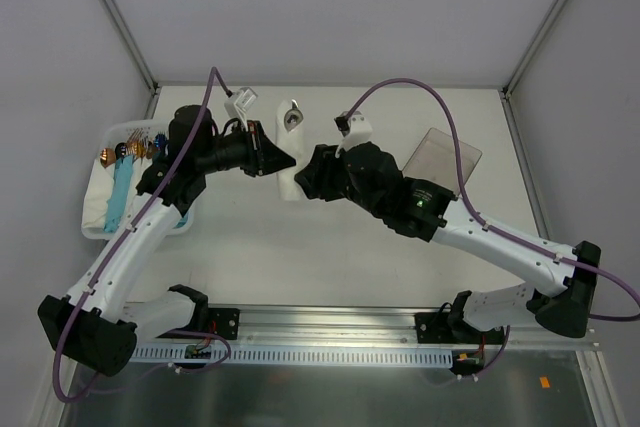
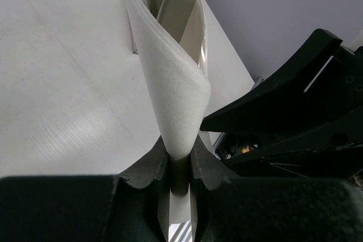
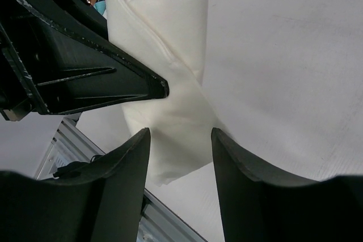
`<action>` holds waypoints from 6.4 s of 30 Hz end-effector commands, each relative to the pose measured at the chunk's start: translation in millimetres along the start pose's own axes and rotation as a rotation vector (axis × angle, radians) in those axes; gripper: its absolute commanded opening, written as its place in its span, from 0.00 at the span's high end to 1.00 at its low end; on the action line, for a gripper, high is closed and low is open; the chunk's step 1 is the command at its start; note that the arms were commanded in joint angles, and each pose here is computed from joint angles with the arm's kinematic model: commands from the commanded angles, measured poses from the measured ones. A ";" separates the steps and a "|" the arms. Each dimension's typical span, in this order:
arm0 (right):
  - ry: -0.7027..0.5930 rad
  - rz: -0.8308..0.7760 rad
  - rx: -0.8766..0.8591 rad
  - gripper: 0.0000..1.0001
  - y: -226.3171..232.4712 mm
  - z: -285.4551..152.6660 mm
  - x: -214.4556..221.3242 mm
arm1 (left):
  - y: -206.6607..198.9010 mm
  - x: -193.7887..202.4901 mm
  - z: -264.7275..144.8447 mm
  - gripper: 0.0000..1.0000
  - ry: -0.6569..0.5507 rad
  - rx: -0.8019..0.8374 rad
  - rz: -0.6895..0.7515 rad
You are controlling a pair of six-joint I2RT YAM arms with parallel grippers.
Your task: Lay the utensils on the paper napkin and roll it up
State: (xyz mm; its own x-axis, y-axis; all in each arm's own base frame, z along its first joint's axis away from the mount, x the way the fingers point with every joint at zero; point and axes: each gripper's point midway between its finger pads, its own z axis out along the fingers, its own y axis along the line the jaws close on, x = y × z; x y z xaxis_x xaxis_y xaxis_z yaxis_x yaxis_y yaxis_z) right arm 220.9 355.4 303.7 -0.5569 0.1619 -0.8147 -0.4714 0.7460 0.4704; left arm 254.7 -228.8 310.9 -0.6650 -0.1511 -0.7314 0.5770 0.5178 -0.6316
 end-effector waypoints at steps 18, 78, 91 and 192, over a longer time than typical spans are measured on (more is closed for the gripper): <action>-0.069 0.061 -0.131 0.48 17.1 -9.9 -19.0 | -64.3 -17.8 -14.0 1.00 -0.042 0.289 -0.069; -0.132 0.162 -0.593 1.00 41.8 -52.6 -16.9 | -58.3 -4.8 -29.8 0.14 -0.004 0.321 0.029; -0.120 0.227 -0.708 1.00 62.6 -48.0 -19.6 | -71.1 5.5 -31.4 0.19 0.006 0.476 -0.063; 0.044 0.005 -0.529 0.54 65.4 -35.6 5.0 | -69.3 -5.6 -23.5 1.00 0.005 0.466 -0.229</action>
State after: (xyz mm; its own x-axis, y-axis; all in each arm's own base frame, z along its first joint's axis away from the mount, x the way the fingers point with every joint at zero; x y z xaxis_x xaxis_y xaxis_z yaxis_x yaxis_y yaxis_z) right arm 178.3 375.4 323.6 -0.5839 0.1107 -0.8042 -0.7057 0.4204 0.5703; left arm 212.1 -243.2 340.9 -0.8348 -0.2004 -0.5128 0.5019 0.1058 -0.8584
